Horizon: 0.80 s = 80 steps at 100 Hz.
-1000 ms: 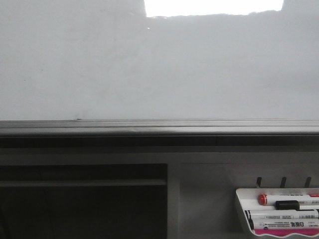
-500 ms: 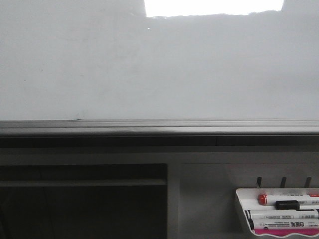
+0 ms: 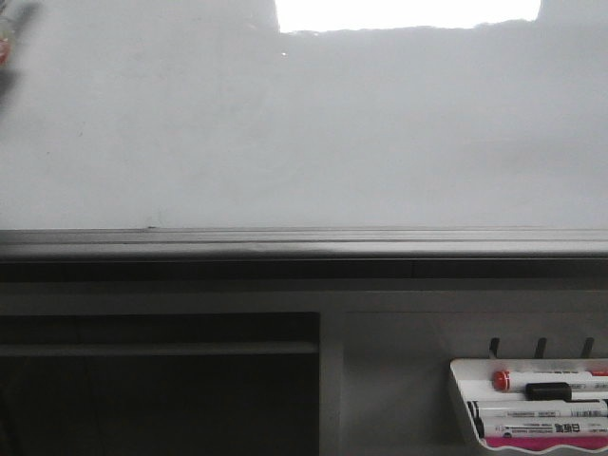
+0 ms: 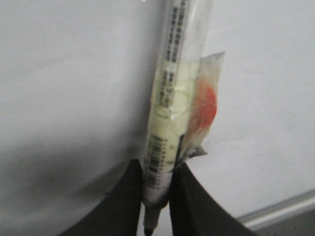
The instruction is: Write number 2 on whiteboard
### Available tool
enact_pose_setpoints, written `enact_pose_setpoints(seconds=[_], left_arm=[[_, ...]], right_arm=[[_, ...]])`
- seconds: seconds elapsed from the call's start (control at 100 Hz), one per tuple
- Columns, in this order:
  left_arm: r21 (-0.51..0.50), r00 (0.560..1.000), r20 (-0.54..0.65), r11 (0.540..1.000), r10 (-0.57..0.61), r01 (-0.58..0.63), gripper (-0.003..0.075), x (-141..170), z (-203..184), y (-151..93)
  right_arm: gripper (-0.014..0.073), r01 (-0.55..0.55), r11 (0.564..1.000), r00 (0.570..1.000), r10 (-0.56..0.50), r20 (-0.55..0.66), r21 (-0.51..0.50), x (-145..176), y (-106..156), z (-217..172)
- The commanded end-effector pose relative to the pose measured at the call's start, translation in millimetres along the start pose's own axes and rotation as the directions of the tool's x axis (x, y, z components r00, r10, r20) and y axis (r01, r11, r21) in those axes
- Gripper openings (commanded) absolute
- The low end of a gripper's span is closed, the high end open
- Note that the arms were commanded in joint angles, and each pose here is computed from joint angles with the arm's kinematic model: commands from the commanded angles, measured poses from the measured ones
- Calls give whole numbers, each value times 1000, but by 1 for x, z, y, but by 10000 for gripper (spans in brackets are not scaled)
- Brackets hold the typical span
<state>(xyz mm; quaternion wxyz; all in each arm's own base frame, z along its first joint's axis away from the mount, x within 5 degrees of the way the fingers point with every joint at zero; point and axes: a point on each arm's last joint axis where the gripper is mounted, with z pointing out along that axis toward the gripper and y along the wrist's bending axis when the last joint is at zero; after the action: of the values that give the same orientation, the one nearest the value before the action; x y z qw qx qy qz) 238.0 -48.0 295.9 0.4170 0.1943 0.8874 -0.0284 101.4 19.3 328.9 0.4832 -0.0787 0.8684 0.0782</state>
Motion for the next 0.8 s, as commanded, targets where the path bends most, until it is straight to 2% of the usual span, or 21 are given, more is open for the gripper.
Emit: enact_pose_setpoints(seconds=[0.0,0.1,0.19,0.27,0.48,0.57,0.65,0.79], left_arm=[[60,988,67,987,142,-146,22,-26,-16,-18],[140,970,41,960,239,-242,22,-30,-23,-35],[227,944,27,917,330,-327,22,-31,-29,-55],[298,921,38,876,387,-380,22,-30,-33,-76],[427,831,148,724,536,-543,22,-25,-49,-128],[454,804,200,674,561,-583,22,-25,-57,-144],[468,786,235,642,572,-607,22,-26,-64,-154],[478,774,254,620,580,-622,22,-25,-68,-160]], right_arm=[[320,55,990,997,-49,53,-126,-21,9,6],[320,105,965,994,-106,8,-240,-28,16,17],[320,136,924,987,-156,-27,-357,-37,22,25],[320,175,870,978,-209,-24,-461,-49,28,30],[320,208,752,943,-324,-76,-625,-72,39,46],[320,266,690,906,-417,-70,-673,-77,51,55],[320,335,626,850,-524,-61,-704,-77,65,63],[320,426,524,774,-634,-2,-738,-79,95,75]])
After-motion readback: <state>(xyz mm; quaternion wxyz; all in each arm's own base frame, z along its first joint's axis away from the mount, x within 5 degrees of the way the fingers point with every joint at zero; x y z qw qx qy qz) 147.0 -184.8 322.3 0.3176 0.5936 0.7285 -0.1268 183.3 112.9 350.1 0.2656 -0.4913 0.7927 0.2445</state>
